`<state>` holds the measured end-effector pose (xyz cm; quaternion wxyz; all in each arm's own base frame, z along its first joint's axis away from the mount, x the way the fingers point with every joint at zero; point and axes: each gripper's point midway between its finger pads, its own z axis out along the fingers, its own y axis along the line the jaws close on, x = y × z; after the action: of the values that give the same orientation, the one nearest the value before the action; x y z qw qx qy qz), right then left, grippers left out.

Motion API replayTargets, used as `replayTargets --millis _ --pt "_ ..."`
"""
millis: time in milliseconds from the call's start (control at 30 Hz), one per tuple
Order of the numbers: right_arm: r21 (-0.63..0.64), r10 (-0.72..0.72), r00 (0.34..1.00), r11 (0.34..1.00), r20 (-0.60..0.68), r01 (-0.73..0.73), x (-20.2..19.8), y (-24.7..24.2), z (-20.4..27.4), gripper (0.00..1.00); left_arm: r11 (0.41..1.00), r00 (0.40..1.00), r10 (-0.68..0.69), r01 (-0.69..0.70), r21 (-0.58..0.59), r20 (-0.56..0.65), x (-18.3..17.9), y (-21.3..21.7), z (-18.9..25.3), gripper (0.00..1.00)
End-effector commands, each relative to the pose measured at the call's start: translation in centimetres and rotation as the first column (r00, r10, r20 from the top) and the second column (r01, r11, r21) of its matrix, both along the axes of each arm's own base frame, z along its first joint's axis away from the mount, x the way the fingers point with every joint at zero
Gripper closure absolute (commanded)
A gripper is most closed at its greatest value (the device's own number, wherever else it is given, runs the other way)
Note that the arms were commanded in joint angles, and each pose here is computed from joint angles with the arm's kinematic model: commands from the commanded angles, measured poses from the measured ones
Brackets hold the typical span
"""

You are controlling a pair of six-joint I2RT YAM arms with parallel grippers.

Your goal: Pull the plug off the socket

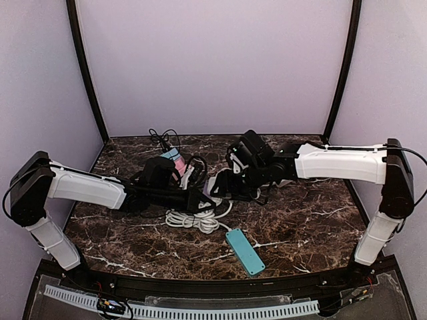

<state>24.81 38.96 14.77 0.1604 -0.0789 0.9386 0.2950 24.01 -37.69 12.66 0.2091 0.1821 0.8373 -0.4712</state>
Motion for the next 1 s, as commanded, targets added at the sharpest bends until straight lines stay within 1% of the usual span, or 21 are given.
replayTargets --millis 0,67,167,233,300,333,467,600,767,967 --pt "-0.004 0.008 1.0 1.0 -0.006 -0.008 -0.2 0.5 0.0 0.4 1.0 0.999 -0.008 0.009 -0.019 0.053 0.4 -0.1 1.1 0.99" --pt "-0.008 0.004 1.0 1.0 -0.007 -0.004 -0.1 0.5 -0.1 0.45 1.0 0.999 -0.009 0.01 -0.018 0.053 0.3 0.0 1.1 0.99" --pt "-0.008 -0.009 1.0 1.0 0.003 0.009 0.1 0.3 0.2 0.6 1.0 0.999 -0.009 0.01 -0.018 0.053 0.3 0.0 1.2 0.99" --pt "-0.011 -0.027 0.999 1.0 0.018 0.027 0.4 0.1 0.5 0.76 1.0 0.998 -0.012 0.013 -0.019 0.055 0.2 0.0 1.2 0.99" --pt "-0.013 -0.054 0.998 0.998 0.038 0.055 0.8 -0.2 0.9 0.96 0.999 0.998 -0.021 0.022 -0.023 0.058 0.1 0.0 1.3 0.99" --pt "-0.015 -0.064 0.997 0.998 0.048 0.065 1.0 -0.4 1.0 1.0 0.999 0.998 -0.025 0.027 -0.025 0.06 0.0 0.0 1.3 0.99" --pt "-0.015 -0.055 0.995 0.998 0.087 0.056 1.4 -0.4 1.7 1.0 0.998 0.996 -0.061 0.063 -0.026 0.06 -0.6 -0.1 1.3 0.99" --pt "-0.029 -0.062 0.989 0.997 0.132 0.066 1.7 -1.2 2.1 1.0 0.998 0.996 -0.053 0.054 -0.019 0.069 -0.7 0.5 1.3 0.99" --pt "-0.001 -0.052 0.982 0.999 0.179 0.053 1.4 -2.0 2.9 1.0 0.998 0.997 -0.05 0.052 -0.028 0.066 -0.5 0.7 1.5 0.99" --pt "-0.025 -0.025 0.976 0.999 0.218 0.031 1.4 -2.5 3.1 1.0 0.996 0.995 -0.079 0.081 -0.042 0.059 -0.7 0.3 1.8 1.0"
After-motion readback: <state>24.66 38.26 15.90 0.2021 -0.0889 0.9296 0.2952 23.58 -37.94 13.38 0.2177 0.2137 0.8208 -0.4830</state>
